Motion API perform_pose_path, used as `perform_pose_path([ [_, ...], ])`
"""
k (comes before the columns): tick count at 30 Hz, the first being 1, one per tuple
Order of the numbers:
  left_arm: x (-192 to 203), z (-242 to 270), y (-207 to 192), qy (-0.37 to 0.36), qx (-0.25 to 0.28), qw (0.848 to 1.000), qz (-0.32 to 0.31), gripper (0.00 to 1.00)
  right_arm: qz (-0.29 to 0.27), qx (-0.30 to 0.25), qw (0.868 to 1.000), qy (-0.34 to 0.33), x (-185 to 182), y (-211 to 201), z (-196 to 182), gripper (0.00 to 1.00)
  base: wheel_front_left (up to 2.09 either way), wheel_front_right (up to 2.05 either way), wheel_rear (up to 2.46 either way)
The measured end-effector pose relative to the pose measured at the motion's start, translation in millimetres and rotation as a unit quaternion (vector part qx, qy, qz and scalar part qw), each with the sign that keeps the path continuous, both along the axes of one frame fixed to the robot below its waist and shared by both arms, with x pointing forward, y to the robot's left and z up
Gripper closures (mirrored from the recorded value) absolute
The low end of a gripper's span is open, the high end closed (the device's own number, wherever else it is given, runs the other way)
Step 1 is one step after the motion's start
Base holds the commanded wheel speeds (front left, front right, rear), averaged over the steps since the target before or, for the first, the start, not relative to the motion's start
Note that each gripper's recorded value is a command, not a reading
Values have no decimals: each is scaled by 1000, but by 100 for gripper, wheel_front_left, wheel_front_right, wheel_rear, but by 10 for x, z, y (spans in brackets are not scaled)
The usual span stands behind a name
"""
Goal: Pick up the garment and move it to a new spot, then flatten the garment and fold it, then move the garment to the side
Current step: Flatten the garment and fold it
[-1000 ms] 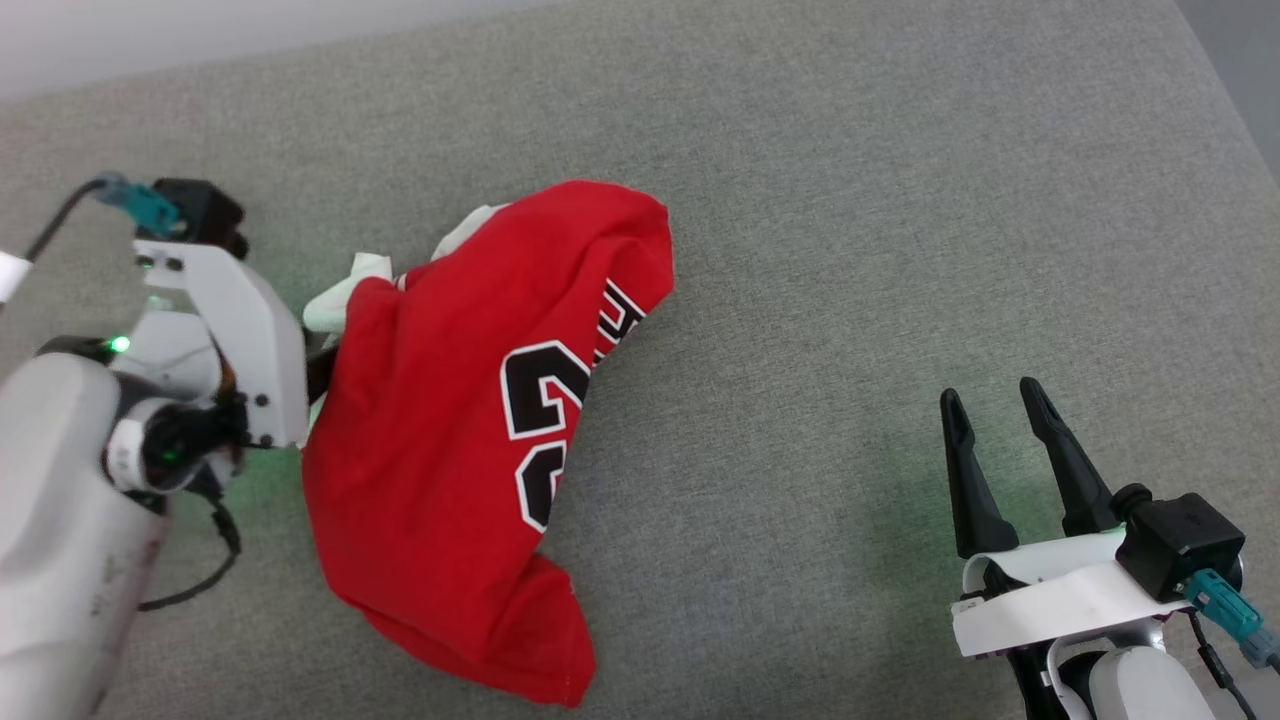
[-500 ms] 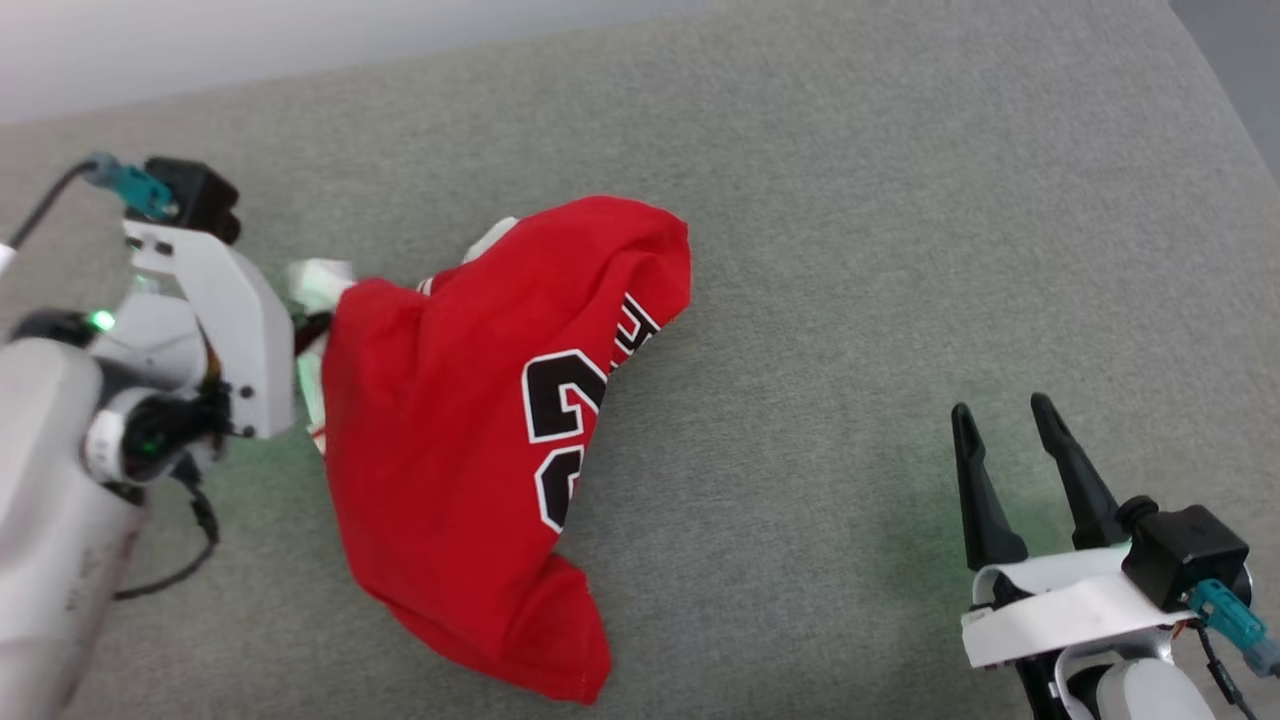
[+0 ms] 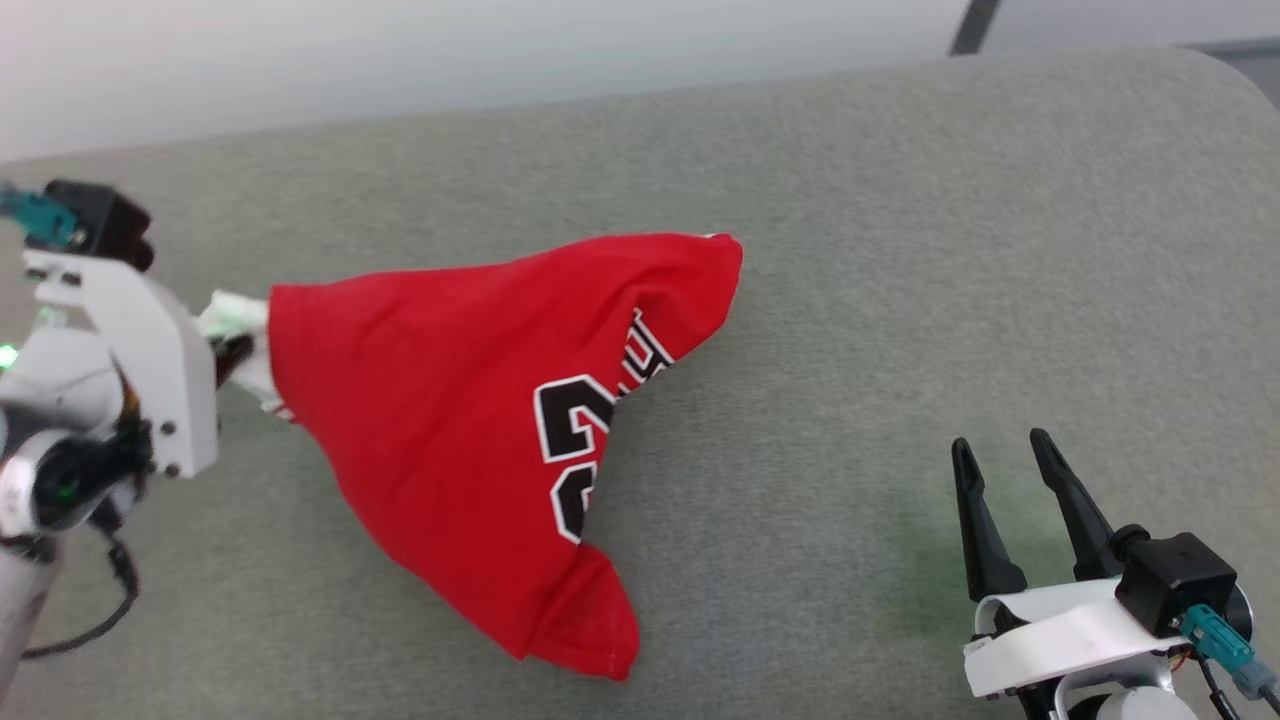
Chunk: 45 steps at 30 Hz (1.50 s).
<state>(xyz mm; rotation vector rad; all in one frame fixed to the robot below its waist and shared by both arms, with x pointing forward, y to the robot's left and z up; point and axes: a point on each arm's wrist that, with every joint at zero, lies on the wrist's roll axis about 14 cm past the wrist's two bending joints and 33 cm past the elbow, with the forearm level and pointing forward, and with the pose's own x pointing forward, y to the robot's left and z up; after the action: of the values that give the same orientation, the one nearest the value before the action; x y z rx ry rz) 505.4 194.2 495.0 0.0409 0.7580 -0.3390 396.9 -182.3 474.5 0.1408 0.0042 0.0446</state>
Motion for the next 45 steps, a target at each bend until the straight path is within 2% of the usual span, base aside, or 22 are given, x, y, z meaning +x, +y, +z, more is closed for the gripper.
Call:
perform_pose_path([
  [5, -283, 77, 390, 4, 15, 999, 49, 100, 21, 3, 1000, -8, 27, 146, 45, 0, 0, 0, 0],
  [13, -834, -71, 858, 43, 26, 991, 121, 100, 43, 7, 999, -21, 32, 299, 138, 0, 0, 0, 0],
  [19, -1169, -378, 860, 85, 8, 986, 140, 100, 46, 9, 999, -22, 24, 322, 144, 0, 0, 0, 0],
  [26, -1343, -604, 780, 110, -11, 983, 148, 100, 49, 11, 999, -21, 2, 344, 142, 0, 0, 0, 0],
  [27, -1345, -600, 781, 109, -12, 983, 149, 98, 50, 11, 998, -22, -3, 347, 149, 0, 0, 0, 0],
  [28, -1349, -591, 786, 107, -12, 983, 150, 73, 50, 11, 998, -22, -9, 351, 155, 0, 0, 0, 0],
  [29, -1348, -575, 798, 103, -11, 983, 152, 32, 51, 11, 998, -23, -16, 354, 161, 0, 0, 0, 0],
  [30, -1342, -549, 813, 97, -10, 983, 154, 5, 52, 11, 998, -24, -23, 358, 171, 0, 0, 0, 0],
  [31, -1335, -514, 827, 90, -10, 984, 155, 0, 53, 10, 998, -26, -32, 365, 182, 0, 0, 0, 0],
  [41, -1300, 33, 834, -42, -23, 987, 151, 0, 68, 7, 997, -34, -220, 440, 257, 0, 0, 0, 0],
  [45, -1315, 302, 736, -128, -44, 981, 141, 0, 80, 7, 996, -49, -249, 508, 371, 0, 0, 0, 0],
])
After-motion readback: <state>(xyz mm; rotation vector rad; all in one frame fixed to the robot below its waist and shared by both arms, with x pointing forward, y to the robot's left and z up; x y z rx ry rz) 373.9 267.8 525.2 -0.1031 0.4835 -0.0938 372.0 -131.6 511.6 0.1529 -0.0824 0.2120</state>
